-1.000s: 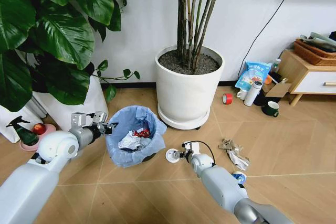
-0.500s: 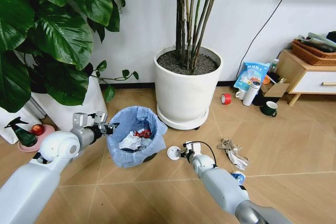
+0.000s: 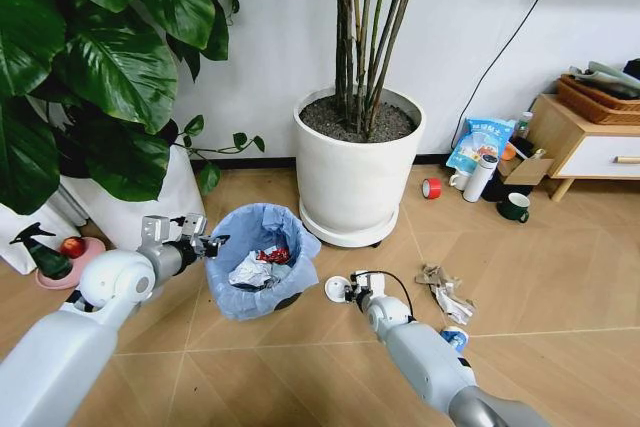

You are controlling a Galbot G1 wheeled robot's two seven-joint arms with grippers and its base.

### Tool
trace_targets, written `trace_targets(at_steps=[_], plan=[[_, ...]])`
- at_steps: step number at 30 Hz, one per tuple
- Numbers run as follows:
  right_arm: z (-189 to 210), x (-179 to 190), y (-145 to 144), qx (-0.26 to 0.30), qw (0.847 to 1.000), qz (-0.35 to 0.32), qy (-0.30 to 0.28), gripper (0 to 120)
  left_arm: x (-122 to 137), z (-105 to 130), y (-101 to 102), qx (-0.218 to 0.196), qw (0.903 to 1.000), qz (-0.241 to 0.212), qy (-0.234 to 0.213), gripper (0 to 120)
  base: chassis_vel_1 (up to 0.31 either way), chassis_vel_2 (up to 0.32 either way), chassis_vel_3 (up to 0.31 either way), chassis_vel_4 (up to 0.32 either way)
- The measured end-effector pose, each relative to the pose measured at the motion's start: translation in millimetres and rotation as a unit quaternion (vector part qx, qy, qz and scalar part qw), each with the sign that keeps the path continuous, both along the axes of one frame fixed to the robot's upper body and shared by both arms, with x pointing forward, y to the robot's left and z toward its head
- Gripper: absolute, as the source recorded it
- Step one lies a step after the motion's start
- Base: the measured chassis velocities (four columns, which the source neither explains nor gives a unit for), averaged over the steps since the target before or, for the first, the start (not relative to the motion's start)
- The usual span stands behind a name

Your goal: Pick up the trash bin and place the garbage on the floor into it.

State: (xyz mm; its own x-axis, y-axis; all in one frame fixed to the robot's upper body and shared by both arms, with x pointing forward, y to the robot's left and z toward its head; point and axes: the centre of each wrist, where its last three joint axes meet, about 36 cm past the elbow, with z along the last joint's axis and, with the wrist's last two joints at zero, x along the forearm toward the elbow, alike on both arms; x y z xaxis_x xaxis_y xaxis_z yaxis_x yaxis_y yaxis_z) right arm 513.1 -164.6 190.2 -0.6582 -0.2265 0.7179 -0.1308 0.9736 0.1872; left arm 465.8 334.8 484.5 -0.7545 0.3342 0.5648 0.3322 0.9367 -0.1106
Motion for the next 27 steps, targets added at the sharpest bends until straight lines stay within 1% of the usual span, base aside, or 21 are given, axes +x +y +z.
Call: trace_targets(at_steps=[6,10,12,14,16,18,19,20,22,23,25,27], plan=[[4,-2,-4,0.009,1.0,-0.01,-0.006,0,-1,-2,-3,-0.001,1.0,-0.003,0.002,0,0.0,0.0,0.0,0.0],[16,-1,-10,0.018,0.999,-0.019,-0.028,0,-1,-2,-5,-0.002,1.0,-0.005,0.001,0,0.0,0.0,0.0,0.0],[28,-5,-17,0.023,0.998,-0.02,-0.049,0,-1,-2,-5,-0.001,1.0,-0.006,0.001,0,0.0,0.0,0.0,0.0],[31,-5,-18,0.024,0.998,-0.02,-0.055,0,-1,-2,-5,-0.001,1.0,-0.006,0.001,0,0.0,0.0,0.0,0.0],[43,-9,-22,0.028,0.997,-0.019,-0.076,0,-2,-2,-6,0.0,1.0,-0.006,0.001,0,0.0,0.0,0.0,0.0],[69,-15,-30,0.041,0.993,-0.018,-0.113,0,-3,-4,-7,0.0,1.0,-0.008,0.003,0,0.0,0.0,0.0,0.0],[69,-15,-30,0.041,0.993,-0.018,-0.113,0,-3,-4,-7,0.0,1.0,-0.008,0.003,0,0.0,0.0,0.0,0.0],[89,-19,-37,0.046,0.989,-0.017,-0.143,0,-3,-5,-8,0.001,0.9999,-0.01,0.004,0,0.0,0.0,0.0,0.0],[108,-26,-48,0.042,0.983,-0.012,-0.179,0,-4,-6,-9,0.003,0.9999,-0.012,0.005,0,0.0,0.0,0.0,0.0],[108,-26,-48,0.042,0.983,-0.012,-0.179,0,-4,-6,-9,0.003,0.9999,-0.012,0.005,0,0.0,0.0,0.0,0.0],[121,-30,-56,0.038,0.979,-0.009,-0.201,0,-5,-6,-9,0.004,0.9999,-0.014,0.005,0,0.0,0.0,0.0,0.0],[150,-40,-70,0.037,0.968,-0.004,-0.249,0,-6,-7,-9,0.008,0.9998,-0.017,0.008,0,0.0,0.0,0.0,0.0]])
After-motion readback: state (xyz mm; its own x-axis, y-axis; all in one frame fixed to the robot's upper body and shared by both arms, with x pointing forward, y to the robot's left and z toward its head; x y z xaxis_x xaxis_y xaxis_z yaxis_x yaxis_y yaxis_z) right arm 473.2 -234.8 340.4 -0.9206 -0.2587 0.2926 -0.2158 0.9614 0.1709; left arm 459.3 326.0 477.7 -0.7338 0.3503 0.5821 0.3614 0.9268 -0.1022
